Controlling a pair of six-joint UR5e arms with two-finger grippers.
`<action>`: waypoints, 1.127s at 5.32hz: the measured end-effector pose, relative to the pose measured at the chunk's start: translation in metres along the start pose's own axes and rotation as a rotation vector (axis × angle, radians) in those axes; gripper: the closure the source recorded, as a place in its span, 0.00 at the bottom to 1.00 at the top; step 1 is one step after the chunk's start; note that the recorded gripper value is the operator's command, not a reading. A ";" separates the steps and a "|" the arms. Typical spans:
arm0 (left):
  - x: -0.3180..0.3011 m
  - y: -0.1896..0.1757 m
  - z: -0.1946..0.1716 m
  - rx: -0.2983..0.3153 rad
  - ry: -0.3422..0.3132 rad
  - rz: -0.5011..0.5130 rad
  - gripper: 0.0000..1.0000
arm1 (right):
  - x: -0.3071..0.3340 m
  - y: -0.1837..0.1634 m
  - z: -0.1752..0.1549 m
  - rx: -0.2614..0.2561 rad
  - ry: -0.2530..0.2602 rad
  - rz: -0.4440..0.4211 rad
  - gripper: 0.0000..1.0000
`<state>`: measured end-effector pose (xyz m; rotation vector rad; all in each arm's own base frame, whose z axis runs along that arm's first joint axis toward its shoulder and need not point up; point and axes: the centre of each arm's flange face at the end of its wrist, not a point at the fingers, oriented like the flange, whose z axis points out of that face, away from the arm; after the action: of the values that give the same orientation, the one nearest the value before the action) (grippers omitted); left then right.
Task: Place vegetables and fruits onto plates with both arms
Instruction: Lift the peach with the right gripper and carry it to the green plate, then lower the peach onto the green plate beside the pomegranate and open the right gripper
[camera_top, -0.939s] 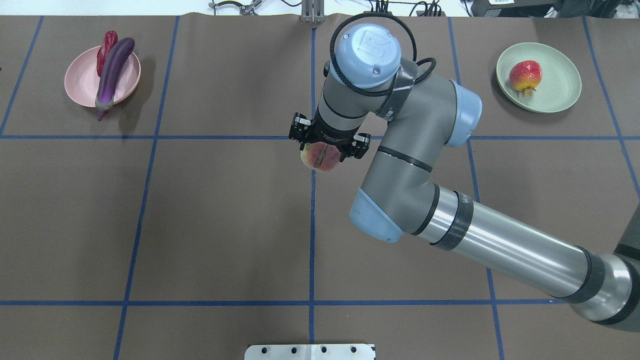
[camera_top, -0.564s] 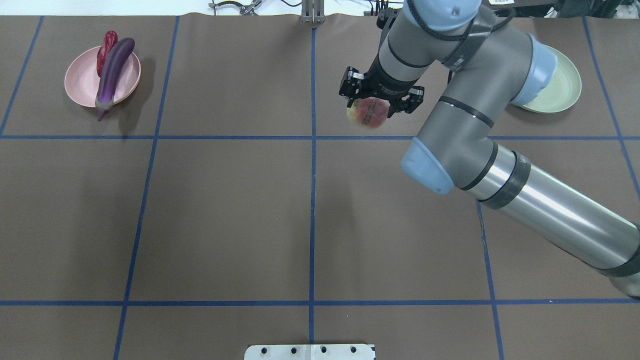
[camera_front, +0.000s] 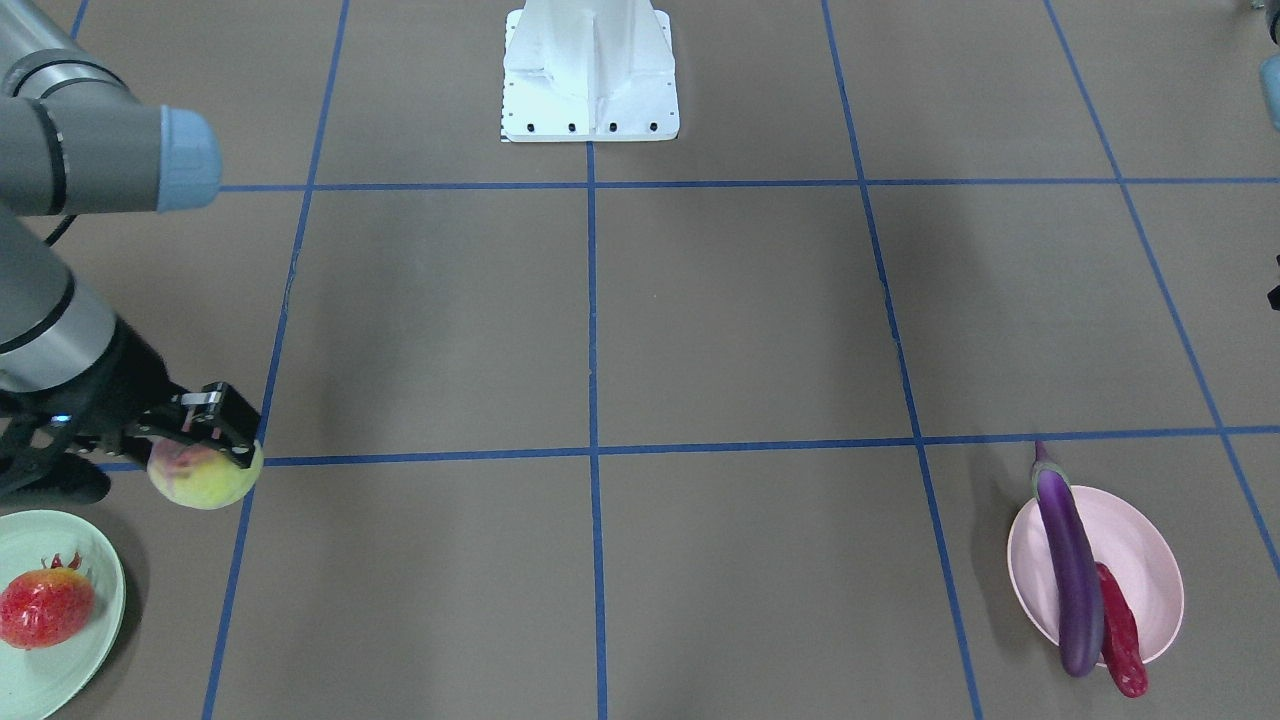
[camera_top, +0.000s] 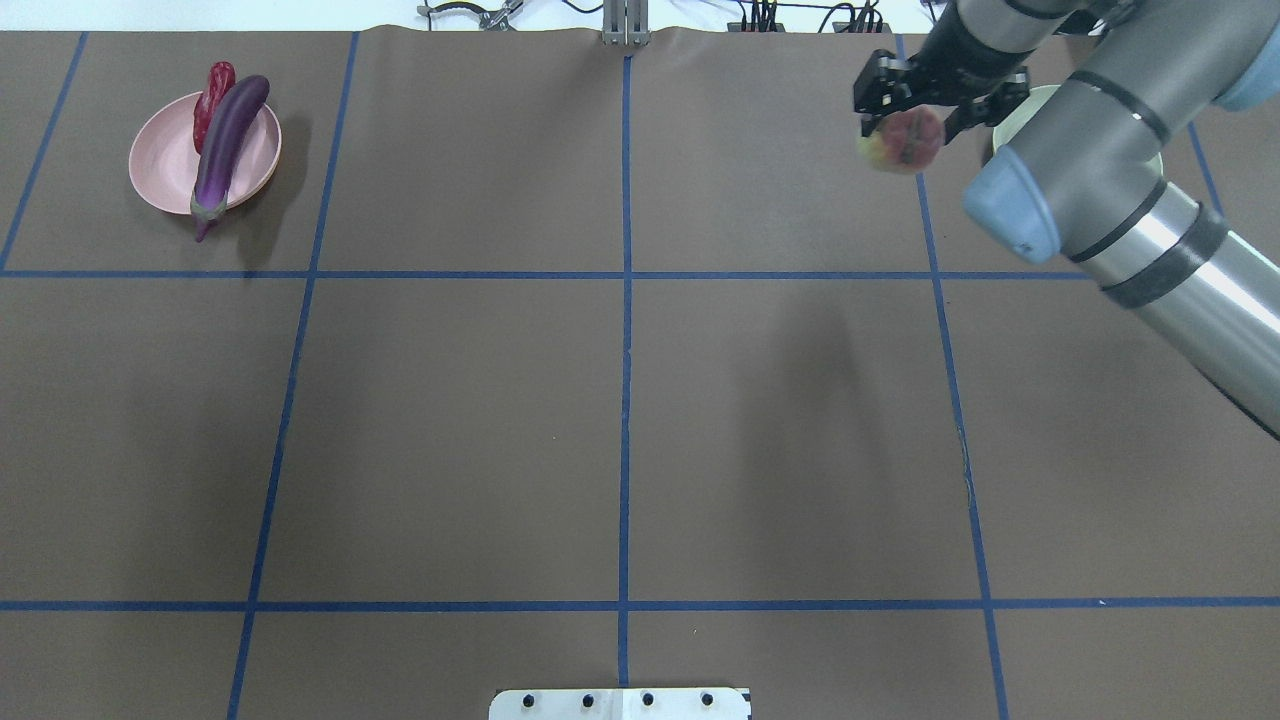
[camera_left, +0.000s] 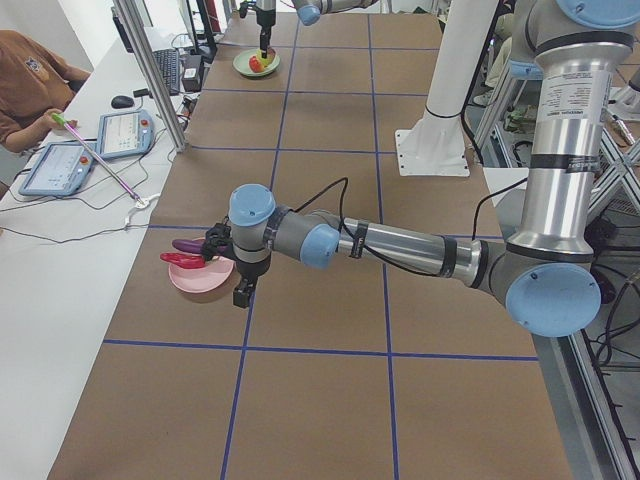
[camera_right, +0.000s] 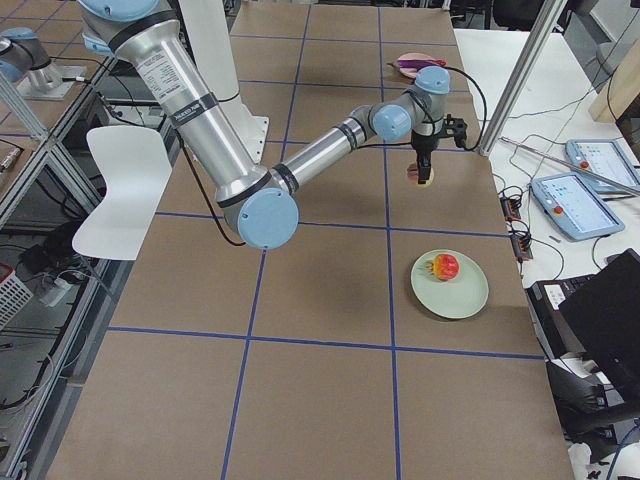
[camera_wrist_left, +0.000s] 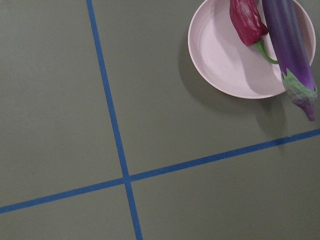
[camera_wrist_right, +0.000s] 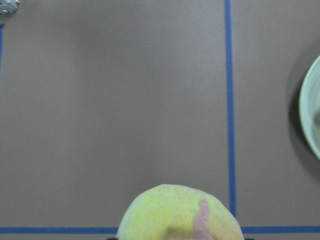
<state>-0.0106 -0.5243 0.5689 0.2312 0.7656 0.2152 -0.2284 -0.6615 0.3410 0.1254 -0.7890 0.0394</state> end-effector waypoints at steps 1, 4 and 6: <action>-0.018 0.017 -0.001 -0.043 0.006 0.029 0.00 | 0.065 -0.022 0.003 -0.032 0.010 -0.040 1.00; -0.028 0.043 -0.005 -0.075 0.008 0.049 0.00 | 0.198 -0.072 0.045 -0.032 -0.024 -0.096 1.00; -0.025 0.038 -0.009 -0.068 0.002 0.058 0.00 | 0.225 -0.099 0.070 0.000 0.077 -0.095 1.00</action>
<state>-0.0388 -0.4934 0.5900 0.1888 0.7524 0.2954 -0.1114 -0.7712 0.5399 0.1606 -0.7051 -0.0457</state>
